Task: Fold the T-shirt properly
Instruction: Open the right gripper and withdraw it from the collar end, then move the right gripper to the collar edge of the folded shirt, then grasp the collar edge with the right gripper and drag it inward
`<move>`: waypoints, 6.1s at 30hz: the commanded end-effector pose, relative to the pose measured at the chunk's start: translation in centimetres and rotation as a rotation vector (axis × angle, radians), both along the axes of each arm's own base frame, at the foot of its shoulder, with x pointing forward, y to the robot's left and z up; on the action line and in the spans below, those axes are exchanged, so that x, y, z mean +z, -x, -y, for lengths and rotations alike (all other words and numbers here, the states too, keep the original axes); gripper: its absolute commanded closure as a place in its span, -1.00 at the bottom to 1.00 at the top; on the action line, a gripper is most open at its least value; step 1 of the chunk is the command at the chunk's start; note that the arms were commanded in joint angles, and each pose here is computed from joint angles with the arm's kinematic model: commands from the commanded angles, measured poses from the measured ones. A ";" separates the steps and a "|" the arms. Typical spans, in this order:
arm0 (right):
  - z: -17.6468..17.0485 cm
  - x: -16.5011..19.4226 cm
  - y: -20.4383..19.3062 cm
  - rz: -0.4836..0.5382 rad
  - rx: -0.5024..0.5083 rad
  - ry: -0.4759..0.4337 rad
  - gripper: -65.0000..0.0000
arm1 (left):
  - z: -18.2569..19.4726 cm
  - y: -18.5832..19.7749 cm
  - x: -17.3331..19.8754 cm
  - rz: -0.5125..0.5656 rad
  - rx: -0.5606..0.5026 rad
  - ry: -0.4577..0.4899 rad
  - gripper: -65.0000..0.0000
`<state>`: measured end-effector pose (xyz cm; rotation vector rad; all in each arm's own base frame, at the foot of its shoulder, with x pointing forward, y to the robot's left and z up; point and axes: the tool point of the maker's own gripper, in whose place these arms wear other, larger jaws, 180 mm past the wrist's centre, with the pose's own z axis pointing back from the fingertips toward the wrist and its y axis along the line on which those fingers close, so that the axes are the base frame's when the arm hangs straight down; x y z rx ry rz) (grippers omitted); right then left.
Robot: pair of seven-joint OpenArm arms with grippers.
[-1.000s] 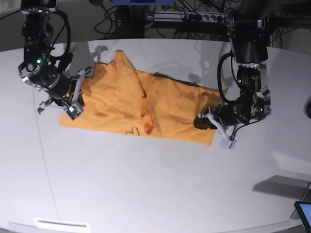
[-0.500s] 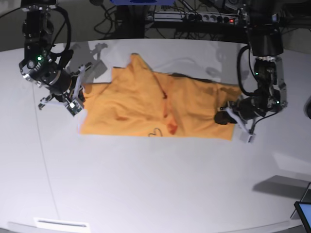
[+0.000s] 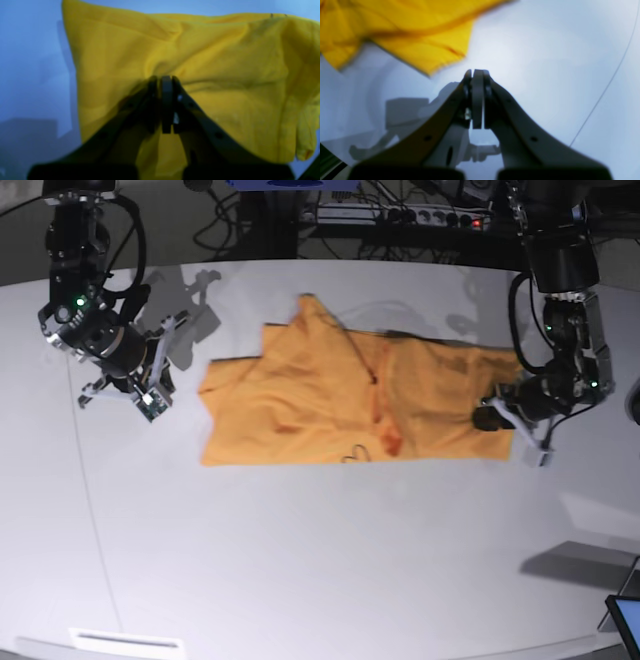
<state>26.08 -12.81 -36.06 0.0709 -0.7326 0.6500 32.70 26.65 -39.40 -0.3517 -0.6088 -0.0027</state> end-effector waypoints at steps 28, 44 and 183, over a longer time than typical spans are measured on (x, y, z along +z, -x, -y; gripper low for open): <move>1.1 2.5 -0.9 -0.169 -0.268 -0.969 -0.54 | 2.5 -3.0 9.2 0.224 -0.115 0.039 0.87; -2.2 -2.7 1.1 -0.374 -0.312 -1.048 -0.54 | 2.6 -3.3 9.5 0.232 -0.116 0.040 0.87; -4.6 -2.5 -3.4 -0.441 -0.204 -0.945 0.99 | -2.3 -3.3 12.0 0.281 -0.025 -0.022 0.87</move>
